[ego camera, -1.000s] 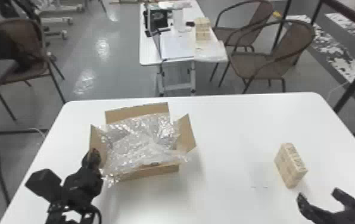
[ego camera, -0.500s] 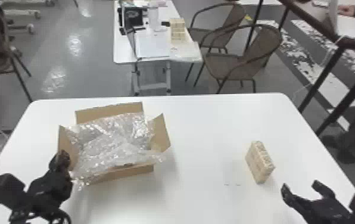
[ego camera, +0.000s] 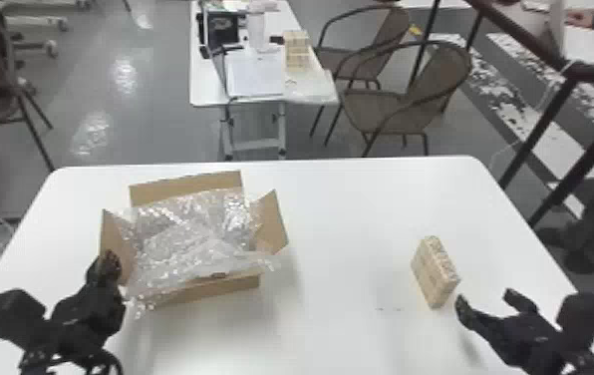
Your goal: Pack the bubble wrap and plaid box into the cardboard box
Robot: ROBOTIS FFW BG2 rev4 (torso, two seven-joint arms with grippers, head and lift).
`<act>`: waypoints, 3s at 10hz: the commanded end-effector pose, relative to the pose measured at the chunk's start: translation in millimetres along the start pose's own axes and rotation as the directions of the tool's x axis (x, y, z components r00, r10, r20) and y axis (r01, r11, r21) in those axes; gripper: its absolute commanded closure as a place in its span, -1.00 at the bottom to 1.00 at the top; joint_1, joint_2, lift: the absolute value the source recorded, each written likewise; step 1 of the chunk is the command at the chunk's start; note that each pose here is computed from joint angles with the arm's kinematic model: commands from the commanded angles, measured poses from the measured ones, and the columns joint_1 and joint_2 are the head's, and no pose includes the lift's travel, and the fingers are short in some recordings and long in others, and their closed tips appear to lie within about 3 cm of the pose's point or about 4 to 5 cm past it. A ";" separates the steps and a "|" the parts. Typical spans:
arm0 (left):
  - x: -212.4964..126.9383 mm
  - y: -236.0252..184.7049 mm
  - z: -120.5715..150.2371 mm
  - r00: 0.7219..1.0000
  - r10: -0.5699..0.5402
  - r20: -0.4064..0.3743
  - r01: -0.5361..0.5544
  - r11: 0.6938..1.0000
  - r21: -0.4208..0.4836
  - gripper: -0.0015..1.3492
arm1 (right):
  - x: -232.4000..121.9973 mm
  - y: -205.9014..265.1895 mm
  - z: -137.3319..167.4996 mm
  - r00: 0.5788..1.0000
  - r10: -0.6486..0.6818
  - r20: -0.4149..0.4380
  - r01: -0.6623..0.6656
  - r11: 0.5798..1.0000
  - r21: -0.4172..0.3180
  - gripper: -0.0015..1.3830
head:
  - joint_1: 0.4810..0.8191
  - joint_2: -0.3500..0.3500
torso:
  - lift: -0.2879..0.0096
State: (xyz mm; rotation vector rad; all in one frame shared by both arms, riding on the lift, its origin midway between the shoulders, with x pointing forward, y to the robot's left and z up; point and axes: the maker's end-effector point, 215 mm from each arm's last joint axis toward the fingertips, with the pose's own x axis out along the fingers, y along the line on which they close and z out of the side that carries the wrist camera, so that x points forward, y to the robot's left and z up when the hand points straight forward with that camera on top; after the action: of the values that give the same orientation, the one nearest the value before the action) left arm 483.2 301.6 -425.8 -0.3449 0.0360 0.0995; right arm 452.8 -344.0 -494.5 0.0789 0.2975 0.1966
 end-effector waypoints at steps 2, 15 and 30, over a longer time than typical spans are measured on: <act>1.7 -3.0 -0.1 1.000 -0.005 0.000 0.005 1.000 -0.002 0.80 | 23.5 4.6 -4.0 1.000 0.023 -0.021 -0.023 1.000 -0.004 -0.70 | 0.27 -0.13 | 0.64; 0.7 -0.5 -0.4 1.000 0.001 0.002 -0.001 1.000 -0.005 0.80 | 52.9 55.0 -21.0 0.990 0.126 -0.060 -0.121 0.990 0.070 0.52 | 0.27 0.07 | 0.64; 9.2 -10.4 -4.6 1.000 -0.016 -0.004 0.016 1.000 -0.011 0.80 | 93.1 378.0 157.6 0.634 0.767 0.101 -0.772 0.634 0.035 0.52 | 0.27 0.91 | 0.64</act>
State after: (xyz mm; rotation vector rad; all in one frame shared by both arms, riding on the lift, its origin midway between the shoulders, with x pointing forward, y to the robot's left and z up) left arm 492.7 291.7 -427.2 -0.3571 0.0370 0.0848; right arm 519.6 30.4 -318.7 0.2775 0.1399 1.0406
